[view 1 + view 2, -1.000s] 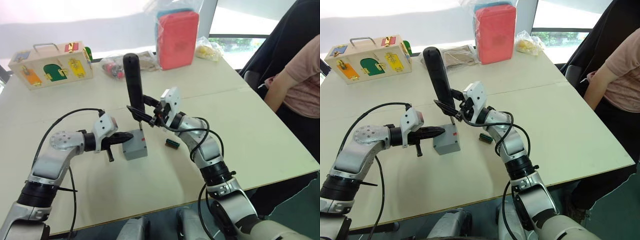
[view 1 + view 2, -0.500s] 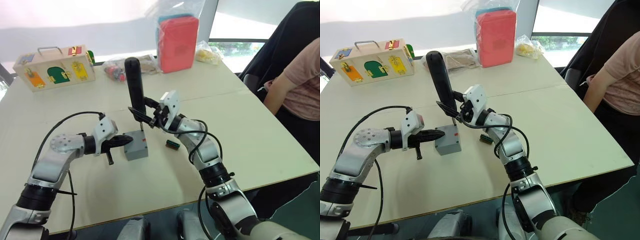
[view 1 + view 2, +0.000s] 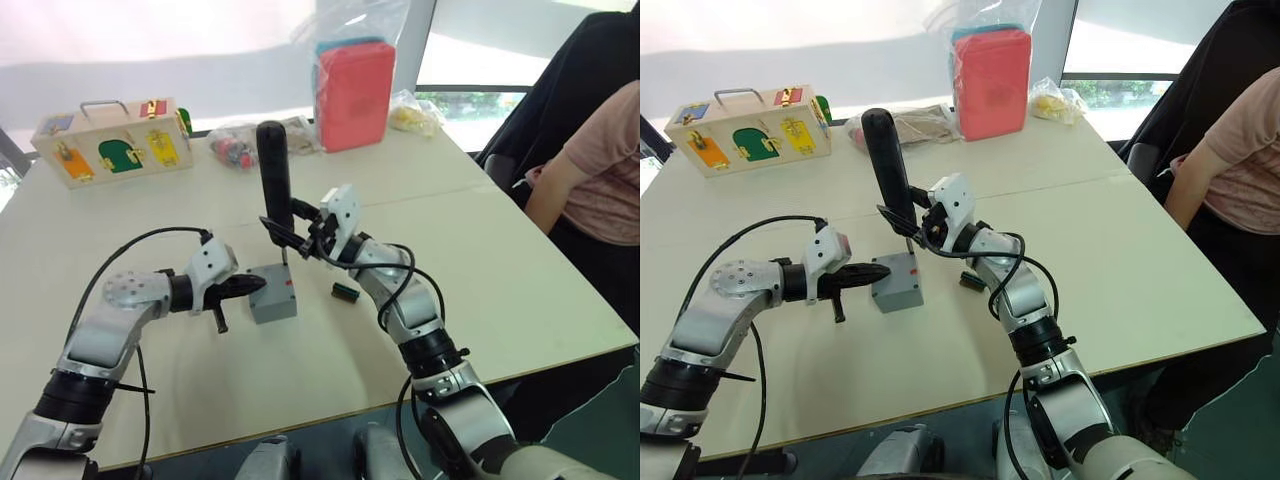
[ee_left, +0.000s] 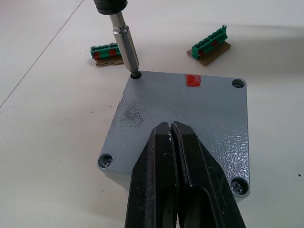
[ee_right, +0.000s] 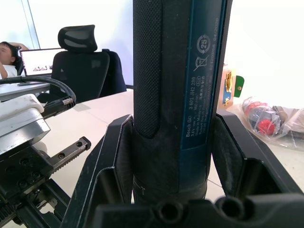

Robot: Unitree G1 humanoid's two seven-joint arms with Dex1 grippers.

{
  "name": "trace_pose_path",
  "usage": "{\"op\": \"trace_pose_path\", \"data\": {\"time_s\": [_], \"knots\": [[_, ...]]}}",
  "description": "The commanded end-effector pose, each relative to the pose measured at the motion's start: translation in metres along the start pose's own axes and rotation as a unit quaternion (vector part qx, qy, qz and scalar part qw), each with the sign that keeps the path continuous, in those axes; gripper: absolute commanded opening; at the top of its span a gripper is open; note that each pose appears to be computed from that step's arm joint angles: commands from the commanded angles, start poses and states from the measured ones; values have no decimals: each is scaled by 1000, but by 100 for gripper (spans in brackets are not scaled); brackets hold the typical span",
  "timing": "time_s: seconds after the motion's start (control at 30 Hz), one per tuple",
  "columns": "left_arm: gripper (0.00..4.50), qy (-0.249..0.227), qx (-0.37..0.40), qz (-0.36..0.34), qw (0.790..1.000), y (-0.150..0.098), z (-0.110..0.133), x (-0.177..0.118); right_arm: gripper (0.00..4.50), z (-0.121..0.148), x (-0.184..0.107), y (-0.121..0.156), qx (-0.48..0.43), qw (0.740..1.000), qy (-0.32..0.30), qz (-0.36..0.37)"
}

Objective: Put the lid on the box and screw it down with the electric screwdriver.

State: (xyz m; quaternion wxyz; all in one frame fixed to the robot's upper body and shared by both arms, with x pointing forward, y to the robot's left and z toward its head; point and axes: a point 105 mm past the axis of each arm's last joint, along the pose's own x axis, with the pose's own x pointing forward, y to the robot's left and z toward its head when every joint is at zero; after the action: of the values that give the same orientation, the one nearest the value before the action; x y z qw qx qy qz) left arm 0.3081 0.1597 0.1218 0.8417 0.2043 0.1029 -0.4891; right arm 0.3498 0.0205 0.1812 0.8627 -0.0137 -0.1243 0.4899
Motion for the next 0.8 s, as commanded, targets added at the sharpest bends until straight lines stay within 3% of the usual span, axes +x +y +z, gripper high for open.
{"op": "trace_pose_path", "data": {"time_s": [0.03, 0.2, 0.37, 0.5, 0.67, 0.8], "knots": [[0, 6, 1, -3, 1000, -3, -1, 1, 188, -47, -11, 2, 32, 995, 92, -6], [0, 5, 1, -4, 1000, -3, -1, 2, 188, -38, -9, -3, 20, 997, 80, -11], [0, 3, 1, -6, 1000, -3, 0, 2, 188, -4, -3, -11, -3, 1000, 24, -20], [0, -1, 2, -7, 1000, -4, 2, 3, 188, 34, 1, -12, -22, 999, -28, -13], [0, -16, 14, -4, 1000, -3, 14, 1, 188, 108, -2, -20, -7, 994, -109, -24], [0, -33, 26, -3, 999, -2, 29, -2, 188, 124, -13, -38, 22, 995, -78, -61]]}}
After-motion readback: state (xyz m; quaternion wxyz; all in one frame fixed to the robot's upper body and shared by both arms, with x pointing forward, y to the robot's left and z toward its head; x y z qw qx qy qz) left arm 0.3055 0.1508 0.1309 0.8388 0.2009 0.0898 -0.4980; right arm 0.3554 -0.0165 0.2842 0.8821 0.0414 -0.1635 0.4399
